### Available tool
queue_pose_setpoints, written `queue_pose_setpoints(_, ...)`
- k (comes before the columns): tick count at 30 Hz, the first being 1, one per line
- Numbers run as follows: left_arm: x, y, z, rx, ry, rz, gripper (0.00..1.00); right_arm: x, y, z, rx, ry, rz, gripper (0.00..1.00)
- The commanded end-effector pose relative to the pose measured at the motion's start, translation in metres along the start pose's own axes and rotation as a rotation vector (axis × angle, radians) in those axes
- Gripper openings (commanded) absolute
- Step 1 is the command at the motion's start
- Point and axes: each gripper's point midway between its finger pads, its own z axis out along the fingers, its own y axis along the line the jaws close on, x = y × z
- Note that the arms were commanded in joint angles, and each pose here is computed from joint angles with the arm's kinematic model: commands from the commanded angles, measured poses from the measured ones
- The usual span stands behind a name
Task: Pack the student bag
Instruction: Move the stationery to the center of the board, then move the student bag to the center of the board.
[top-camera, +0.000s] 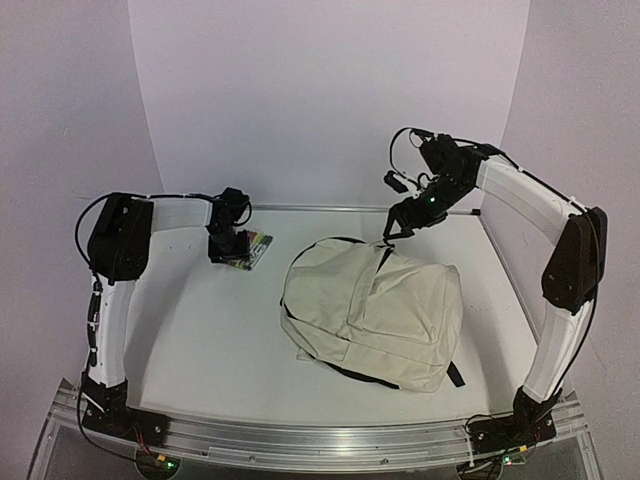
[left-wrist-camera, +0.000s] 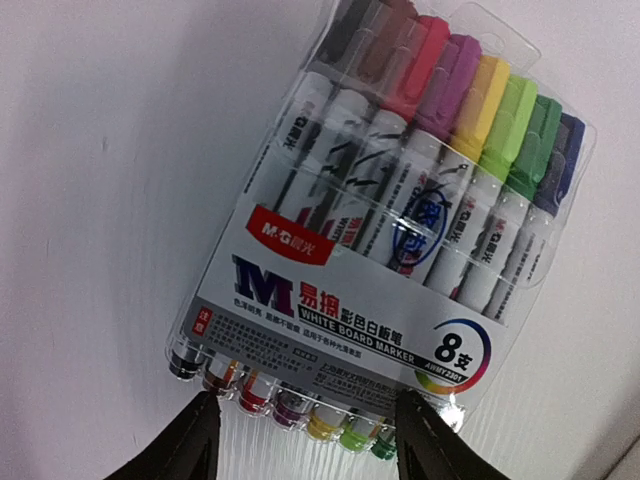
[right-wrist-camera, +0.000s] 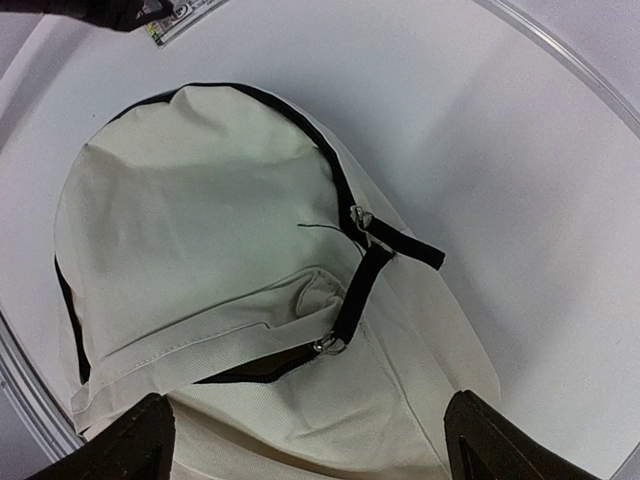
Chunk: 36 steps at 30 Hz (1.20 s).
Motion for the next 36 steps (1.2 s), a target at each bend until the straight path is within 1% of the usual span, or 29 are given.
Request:
queue_pose_setpoints(1,0.115,0.002,-0.007,-0.028,0.285,0.011,0.56,-0.016,0.022,-0.026,-0.089,-0.084,-0.013,0.94)
queue_pose_setpoints(4,0.168,-0.010,-0.019,-0.025,0.351,0.024,0.55,-0.022,0.038,-0.028,-0.172,-0.102,0.012,0.93)
queue_pose_setpoints(8,0.217,-0.032,-0.044,0.040,0.419,-0.053,0.55,-0.024,0.074,-0.022,-0.265,-0.091,0.010,0.92)
queue_pose_setpoints(11,0.243,-0.040,-0.069,0.048,0.439,-0.093,0.55,-0.022,0.106,-0.013,-0.324,-0.076,-0.008,0.91)
queue_pose_setpoints(13,0.256,-0.046,-0.084,0.049,0.444,-0.103,0.56,-0.018,0.132,-0.005,-0.374,-0.057,-0.013,0.90)
queue_pose_setpoints(15,0.258,-0.053,-0.101,0.070,0.422,-0.122,0.59,-0.016,0.157,0.001,-0.423,-0.046,-0.023,0.89)
queue_pose_setpoints(18,0.242,-0.056,-0.124,0.102,0.352,-0.157,0.63,-0.007,0.189,0.011,-0.477,-0.019,-0.050,0.88)
queue_pose_setpoints(21,0.217,-0.052,-0.140,0.100,0.259,-0.175,0.66,0.002,0.206,0.025,-0.502,-0.002,-0.056,0.85)
queue_pose_setpoints(23,0.201,-0.046,-0.143,0.108,0.213,-0.206,0.67,0.004,0.212,0.035,-0.511,0.002,-0.044,0.82)
queue_pose_setpoints(25,0.186,-0.042,-0.146,0.154,0.178,-0.248,0.69,0.009,0.219,0.047,-0.519,0.008,-0.041,0.78)
queue_pose_setpoints(28,0.160,-0.026,-0.148,0.199,0.118,-0.313,0.72,0.018,0.226,0.068,-0.513,0.025,-0.039,0.75)
queue_pose_setpoints(31,0.134,-0.017,-0.148,0.231,0.078,-0.315,0.76,0.029,0.219,0.093,-0.463,0.048,-0.034,0.72)
queue_pose_setpoints(33,0.115,-0.016,-0.148,0.226,0.055,-0.300,0.78,0.037,0.207,0.107,-0.401,0.068,-0.041,0.69)
queue_pose_setpoints(36,0.096,-0.023,-0.139,0.217,0.056,-0.260,0.81,0.046,0.181,0.118,-0.307,0.078,-0.065,0.66)
